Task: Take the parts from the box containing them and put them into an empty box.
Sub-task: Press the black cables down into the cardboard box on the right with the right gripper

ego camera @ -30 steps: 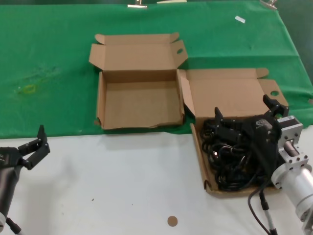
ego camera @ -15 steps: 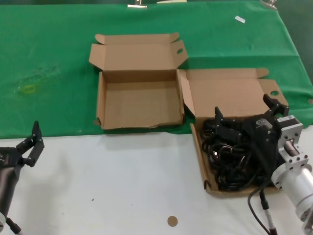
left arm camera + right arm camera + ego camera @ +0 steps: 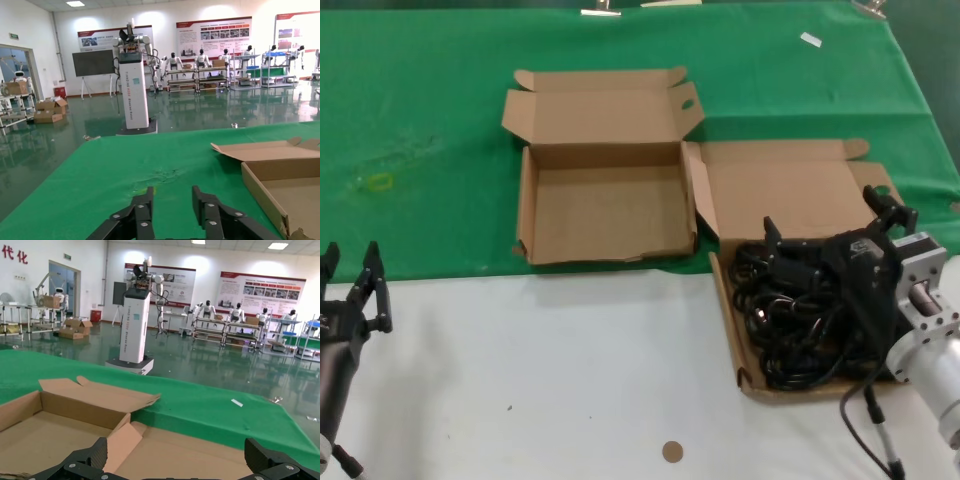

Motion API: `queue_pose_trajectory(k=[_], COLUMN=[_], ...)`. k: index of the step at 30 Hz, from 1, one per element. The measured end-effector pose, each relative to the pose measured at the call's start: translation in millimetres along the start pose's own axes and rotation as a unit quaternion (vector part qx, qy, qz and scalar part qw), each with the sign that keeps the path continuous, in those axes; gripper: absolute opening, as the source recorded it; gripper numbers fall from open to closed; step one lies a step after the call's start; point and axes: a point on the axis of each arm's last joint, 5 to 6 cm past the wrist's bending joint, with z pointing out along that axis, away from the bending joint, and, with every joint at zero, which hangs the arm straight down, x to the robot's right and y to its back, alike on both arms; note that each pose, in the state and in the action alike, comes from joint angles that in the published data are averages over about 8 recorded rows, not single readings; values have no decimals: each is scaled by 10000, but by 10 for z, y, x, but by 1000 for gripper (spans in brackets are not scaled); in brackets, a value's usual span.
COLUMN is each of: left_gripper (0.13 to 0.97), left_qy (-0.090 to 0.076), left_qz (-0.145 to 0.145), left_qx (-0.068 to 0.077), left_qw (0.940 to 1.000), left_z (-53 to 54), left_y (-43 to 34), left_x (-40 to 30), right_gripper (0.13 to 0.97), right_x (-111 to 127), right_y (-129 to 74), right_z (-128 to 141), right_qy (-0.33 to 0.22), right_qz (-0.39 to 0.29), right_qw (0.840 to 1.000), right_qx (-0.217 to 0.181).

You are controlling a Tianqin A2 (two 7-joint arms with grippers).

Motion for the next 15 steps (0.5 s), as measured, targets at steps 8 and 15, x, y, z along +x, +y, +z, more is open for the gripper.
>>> queue_pose_trajectory(k=[8,15], left_gripper=[270,208], left_qy=[0,0], left_qz=[0,0], left_qx=[0,0], left_qw=[10000,10000], left_z=[0,0], left_y=[0,0], left_x=[0,0], right_gripper=[966,966], right_x=[175,331], right_y=[-21,-22], right_z=[8,16], right_qy=[-179,-588], right_qz=[-398,-843], right_qw=[9990,9945], right_qx=[-26,-185])
